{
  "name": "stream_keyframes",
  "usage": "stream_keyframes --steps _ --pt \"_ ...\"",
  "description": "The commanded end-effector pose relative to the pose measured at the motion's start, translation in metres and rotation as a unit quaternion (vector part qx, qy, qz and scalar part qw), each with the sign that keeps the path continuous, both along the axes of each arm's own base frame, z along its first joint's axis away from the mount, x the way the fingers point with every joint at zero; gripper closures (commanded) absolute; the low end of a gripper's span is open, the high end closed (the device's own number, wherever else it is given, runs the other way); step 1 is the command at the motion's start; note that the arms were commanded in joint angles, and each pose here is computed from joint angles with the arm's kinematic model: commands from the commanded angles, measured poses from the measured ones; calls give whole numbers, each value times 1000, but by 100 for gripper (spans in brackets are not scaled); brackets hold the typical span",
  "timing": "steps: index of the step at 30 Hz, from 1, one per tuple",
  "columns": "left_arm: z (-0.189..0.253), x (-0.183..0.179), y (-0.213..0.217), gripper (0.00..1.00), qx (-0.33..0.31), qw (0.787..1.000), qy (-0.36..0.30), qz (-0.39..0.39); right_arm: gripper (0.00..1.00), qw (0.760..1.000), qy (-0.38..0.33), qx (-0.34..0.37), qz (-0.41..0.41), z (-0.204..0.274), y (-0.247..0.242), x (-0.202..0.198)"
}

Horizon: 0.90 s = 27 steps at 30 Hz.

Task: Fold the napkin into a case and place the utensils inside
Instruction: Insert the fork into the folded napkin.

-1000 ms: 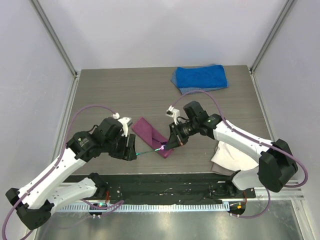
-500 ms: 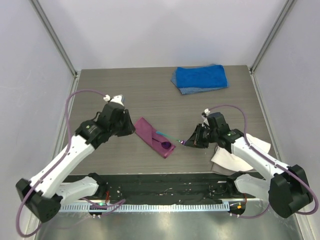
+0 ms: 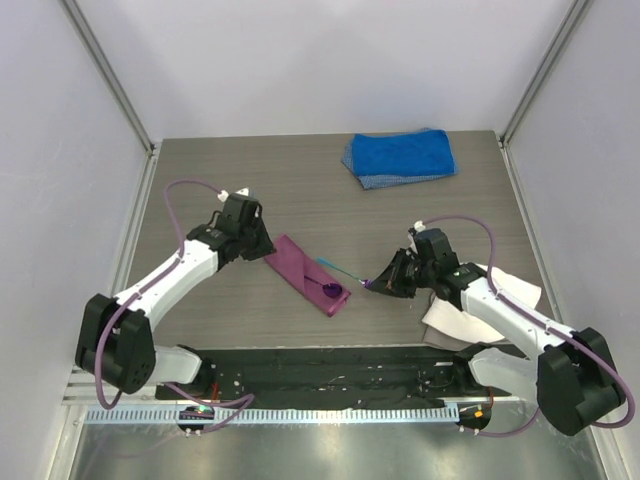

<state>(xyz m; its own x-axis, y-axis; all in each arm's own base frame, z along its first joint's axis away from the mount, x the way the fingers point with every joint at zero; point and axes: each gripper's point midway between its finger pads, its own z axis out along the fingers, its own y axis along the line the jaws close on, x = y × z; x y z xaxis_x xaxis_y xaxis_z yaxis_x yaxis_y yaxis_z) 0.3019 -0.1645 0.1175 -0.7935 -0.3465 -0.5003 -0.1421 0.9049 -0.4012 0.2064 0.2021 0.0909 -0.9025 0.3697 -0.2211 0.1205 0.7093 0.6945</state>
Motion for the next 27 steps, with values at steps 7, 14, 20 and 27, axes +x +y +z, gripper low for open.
stream_keyframes --steps 7,14,20,27 --pt "-20 28 -9 83 -32 999 -23 20 99 999 -28 35 15 9 23 9" --pt "-42 30 -9 84 -29 999 -11 23 99 999 -20 37 21 1 32 7" --pt "-58 31 -10 84 -31 999 -7 28 99 999 -15 39 19 -8 36 7" --pt "-68 27 -7 85 -29 999 -7 32 99 997 -29 64 16 -6 48 21"
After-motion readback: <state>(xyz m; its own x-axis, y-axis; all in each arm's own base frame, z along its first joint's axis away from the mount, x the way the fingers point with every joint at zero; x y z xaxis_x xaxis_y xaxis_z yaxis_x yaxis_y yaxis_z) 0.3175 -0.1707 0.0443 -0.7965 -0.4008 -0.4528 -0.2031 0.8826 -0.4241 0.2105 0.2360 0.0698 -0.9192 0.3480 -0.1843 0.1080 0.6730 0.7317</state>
